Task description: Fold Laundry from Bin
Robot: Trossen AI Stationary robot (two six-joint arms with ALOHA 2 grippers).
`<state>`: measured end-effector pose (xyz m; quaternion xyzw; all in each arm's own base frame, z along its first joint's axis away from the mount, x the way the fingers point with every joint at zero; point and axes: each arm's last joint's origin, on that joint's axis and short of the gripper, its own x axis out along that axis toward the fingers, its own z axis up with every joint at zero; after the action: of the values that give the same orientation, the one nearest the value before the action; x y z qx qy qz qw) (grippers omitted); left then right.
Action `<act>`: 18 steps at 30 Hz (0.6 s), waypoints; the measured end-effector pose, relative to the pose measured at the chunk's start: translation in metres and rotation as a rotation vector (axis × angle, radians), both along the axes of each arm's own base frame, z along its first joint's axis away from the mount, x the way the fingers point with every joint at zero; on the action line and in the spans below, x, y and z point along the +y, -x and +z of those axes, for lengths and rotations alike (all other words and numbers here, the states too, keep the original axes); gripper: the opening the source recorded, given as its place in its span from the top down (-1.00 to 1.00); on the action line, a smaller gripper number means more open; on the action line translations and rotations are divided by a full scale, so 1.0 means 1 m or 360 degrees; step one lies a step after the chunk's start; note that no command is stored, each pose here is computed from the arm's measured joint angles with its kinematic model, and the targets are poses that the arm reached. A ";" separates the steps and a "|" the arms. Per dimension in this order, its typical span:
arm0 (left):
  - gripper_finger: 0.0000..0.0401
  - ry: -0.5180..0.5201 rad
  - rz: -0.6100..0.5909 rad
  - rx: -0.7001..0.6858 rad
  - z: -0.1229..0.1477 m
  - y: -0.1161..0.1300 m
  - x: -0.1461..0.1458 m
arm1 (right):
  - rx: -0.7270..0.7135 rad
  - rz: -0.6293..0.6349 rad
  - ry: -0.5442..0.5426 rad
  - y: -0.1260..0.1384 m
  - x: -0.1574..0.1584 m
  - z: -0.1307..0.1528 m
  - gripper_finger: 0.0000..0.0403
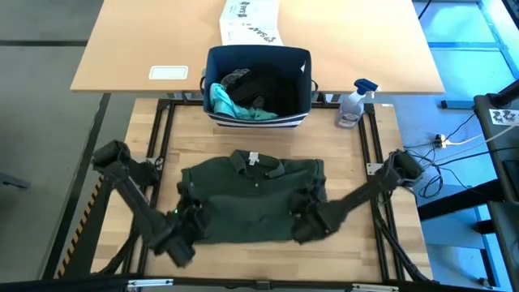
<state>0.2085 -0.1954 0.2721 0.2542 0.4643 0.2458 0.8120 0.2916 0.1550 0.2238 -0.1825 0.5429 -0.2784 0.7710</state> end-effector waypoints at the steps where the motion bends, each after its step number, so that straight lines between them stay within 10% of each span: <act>1: 1.00 -0.0013 0.0021 -0.0011 -0.004 0.000 0.007 | 0.0031 -0.0031 0.0017 0.000 -0.006 -0.002 0.97; 18: 1.00 -0.0291 0.0267 -0.0064 -0.077 -0.008 0.080 | 0.0263 -0.0242 0.0036 0.001 -0.053 -0.018 0.97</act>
<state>0.2164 -0.1158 0.1954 0.2825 0.4432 0.3592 0.7712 0.2902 0.1022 0.2057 -0.1718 0.6136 -0.3264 0.6981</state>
